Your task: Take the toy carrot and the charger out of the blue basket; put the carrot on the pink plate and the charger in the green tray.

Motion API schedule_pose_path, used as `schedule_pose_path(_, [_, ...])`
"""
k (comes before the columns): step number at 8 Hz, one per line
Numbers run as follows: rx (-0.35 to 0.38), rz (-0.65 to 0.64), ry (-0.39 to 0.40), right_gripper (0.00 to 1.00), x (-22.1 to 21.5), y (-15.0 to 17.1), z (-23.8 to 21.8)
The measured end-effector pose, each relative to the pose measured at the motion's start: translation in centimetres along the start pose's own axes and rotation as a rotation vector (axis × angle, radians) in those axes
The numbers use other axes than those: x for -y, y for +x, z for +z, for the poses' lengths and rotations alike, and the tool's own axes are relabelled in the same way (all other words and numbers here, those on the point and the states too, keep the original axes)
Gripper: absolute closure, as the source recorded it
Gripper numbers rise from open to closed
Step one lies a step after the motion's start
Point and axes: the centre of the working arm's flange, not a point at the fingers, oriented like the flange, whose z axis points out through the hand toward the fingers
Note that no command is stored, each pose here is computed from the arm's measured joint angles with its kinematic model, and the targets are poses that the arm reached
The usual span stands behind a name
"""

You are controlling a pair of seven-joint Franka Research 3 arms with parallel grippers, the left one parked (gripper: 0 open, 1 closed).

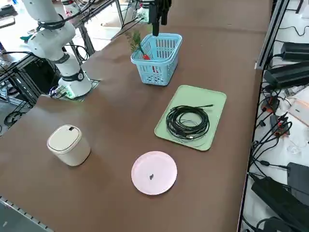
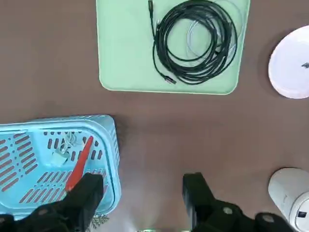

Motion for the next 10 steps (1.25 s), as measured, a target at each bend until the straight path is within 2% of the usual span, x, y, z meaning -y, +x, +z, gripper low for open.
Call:
schedule_pose_path(2, [0.03,-0.044,-0.009,0.0,4.4,-0.7,2.0])
schedule_pose_path(3, [0.018,-0.036,-0.019,0.0,8.2,-1.5,3.5])
schedule_pose_path(5, [-0.016,-0.025,-0.042,0.0,15.8,-4.6,8.3])
schedule_pose_path(6, [-0.017,-0.011,-0.059,0.0,18.0,-6.4,11.4])
schedule_pose_path(8, [-0.02,0.025,-0.076,0.0,19.7,-8.7,16.6])
schedule_pose_path(10, [-0.027,0.041,-0.075,0.0,19.7,-9.7,20.9])
